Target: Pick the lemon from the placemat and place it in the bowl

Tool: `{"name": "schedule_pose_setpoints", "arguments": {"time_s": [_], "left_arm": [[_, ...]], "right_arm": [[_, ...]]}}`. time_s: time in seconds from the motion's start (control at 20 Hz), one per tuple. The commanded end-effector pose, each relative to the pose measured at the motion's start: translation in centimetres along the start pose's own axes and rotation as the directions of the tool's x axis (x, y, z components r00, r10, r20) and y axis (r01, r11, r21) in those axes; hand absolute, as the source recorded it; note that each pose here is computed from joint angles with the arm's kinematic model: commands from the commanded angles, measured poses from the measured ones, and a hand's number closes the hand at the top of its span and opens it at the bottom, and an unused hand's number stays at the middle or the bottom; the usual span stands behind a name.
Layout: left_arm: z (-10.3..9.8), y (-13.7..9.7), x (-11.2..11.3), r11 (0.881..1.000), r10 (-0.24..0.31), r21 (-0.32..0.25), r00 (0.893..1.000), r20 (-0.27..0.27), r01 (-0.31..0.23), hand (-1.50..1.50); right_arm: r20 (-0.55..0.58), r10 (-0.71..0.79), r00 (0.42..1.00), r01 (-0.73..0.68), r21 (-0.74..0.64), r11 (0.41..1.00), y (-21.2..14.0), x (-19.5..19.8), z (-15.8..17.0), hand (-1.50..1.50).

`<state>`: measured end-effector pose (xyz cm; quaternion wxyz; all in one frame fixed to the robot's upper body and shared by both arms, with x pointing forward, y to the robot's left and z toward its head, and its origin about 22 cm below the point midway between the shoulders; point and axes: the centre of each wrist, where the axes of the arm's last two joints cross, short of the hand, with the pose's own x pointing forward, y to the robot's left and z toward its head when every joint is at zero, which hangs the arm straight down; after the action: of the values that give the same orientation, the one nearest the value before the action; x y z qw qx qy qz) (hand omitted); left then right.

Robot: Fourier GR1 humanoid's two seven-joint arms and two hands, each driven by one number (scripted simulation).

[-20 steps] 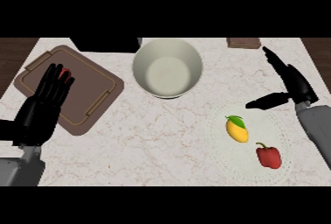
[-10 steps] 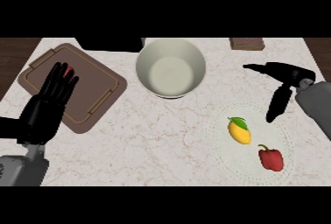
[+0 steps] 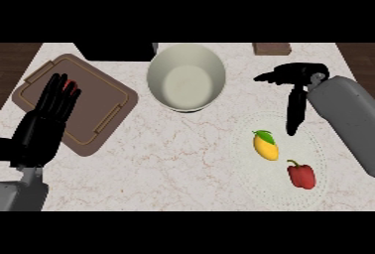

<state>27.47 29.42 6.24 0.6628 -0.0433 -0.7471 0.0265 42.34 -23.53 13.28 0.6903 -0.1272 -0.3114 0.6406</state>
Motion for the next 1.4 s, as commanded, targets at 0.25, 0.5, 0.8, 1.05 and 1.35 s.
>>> {"name": "schedule_pose_setpoints", "arguments": {"time_s": [0.25,0.5,0.8,1.05,1.35], "left_arm": [[2.4,0.5,-1.0,1.0,0.007,0.0,1.0,-0.004,-0.007,0.0],[1.4,0.2,-1.4,1.0,0.009,0.011,1.0,-0.004,-0.009,0.0],[-0.2,0.6,-1.5,1.0,0.013,-0.003,1.0,-0.006,-0.013,0.0],[1.2,-0.3,-1.6,1.0,0.009,0.012,1.0,0.006,-0.009,0.0],[-0.5,-0.5,-0.2,1.0,-0.004,0.018,1.0,-0.001,0.004,0.0]], "right_arm": [[-0.011,-0.017,1.0,0.018,0.046,0.999,4.4,-0.7,-0.7,-1.5],[-0.012,-0.007,1.0,0.006,-0.029,1.0,6.1,-1.7,0.5,-1.5],[0.037,-0.019,0.999,0.023,-0.116,0.993,7.6,-3.3,-0.3,-1.5],[0.045,-0.014,0.999,0.019,-0.131,0.991,9.2,-2.6,-2.5,-1.5],[0.02,0.026,0.999,-0.024,-0.09,0.996,10.1,-3.3,-3.9,-1.5]]}}
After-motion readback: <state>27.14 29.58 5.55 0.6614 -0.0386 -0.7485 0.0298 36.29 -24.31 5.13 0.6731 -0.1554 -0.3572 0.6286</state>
